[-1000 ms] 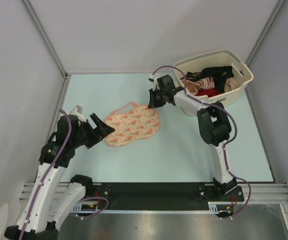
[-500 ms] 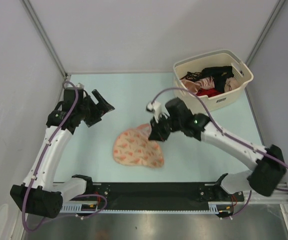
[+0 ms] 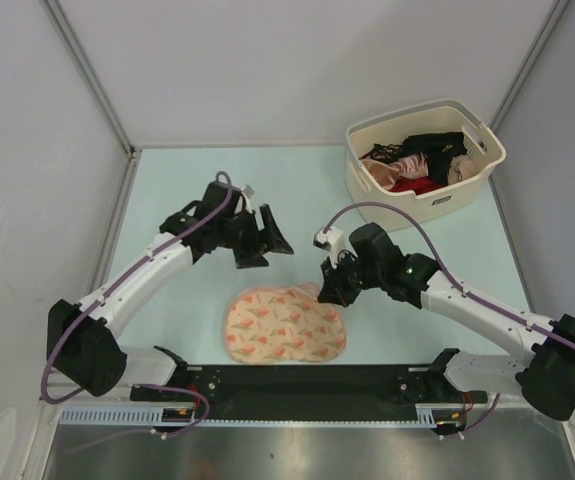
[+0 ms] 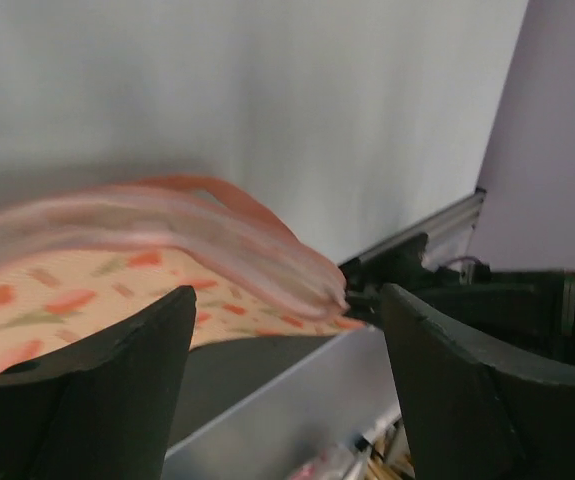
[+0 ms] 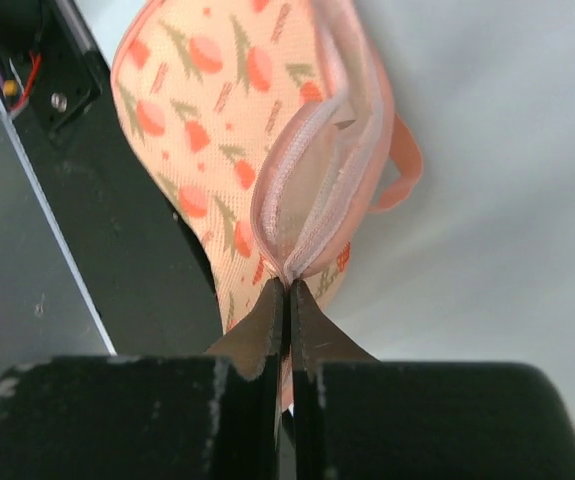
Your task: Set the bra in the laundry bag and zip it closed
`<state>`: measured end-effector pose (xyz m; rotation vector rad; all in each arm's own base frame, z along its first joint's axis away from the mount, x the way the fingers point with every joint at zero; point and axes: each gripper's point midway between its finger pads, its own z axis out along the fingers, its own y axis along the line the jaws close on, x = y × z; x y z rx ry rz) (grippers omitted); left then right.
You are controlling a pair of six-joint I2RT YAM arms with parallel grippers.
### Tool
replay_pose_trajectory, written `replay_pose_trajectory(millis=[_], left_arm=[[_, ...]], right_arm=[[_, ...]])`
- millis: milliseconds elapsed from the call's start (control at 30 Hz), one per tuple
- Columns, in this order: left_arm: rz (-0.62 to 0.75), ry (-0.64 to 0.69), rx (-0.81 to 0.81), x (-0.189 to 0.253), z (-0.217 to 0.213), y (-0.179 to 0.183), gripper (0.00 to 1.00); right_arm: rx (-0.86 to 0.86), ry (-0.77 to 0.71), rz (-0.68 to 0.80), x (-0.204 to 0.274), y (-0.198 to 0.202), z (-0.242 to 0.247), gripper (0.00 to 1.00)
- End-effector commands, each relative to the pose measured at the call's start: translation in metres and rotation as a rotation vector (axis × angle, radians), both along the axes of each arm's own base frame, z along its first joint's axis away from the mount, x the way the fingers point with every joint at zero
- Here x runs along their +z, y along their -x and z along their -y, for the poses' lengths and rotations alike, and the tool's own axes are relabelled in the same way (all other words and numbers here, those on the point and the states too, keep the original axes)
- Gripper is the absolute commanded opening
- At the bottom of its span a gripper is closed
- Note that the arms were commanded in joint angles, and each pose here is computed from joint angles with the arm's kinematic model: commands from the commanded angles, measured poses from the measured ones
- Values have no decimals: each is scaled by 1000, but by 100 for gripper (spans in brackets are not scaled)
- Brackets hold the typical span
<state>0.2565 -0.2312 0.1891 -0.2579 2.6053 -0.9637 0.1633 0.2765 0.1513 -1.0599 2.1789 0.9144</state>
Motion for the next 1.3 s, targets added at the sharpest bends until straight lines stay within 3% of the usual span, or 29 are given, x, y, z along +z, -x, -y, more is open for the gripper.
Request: replay_pose_trajectory(millis=[0,200,333,567,767,867,967,1000,1033,1100,1133,1267], left_arm=[[-137,123,-69,23,42,38,78],[-321,98,-9,-7,41,58,67],[-464,88,53,-29,45,63,68],[-482,113,176,-39,52,50,73],[-518,120,212,-52,58,48,72],[-529,122,207,-55,65,47,63],[-538,128,180,-59,72,51,26],[-516,120,161,-59,70,51,0],[-484,81,183,-63,63,48,0],[-324,25,134,-49,55,32,0],[-246,-79,157,-52,40,22,0],[81,-181,46,8,38,-27,0]], right_arm=[[-104,-74,31,15,-32,-4,0],[-138,-80,58,20,-45,1,0],[-145,-101,70,23,-42,2,0],[-128,-105,84,26,-36,0,0],[-113,-103,96,27,-29,-3,0],[-112,-106,98,29,-26,-6,0],[-122,-119,95,32,-26,-9,0],[-124,-121,93,32,-26,-9,0],[-131,-119,85,31,-26,-8,0],[-177,-123,47,31,-30,-4,15],[-189,-123,21,29,-30,-1,31],[-292,-142,-23,36,-51,20,52]])
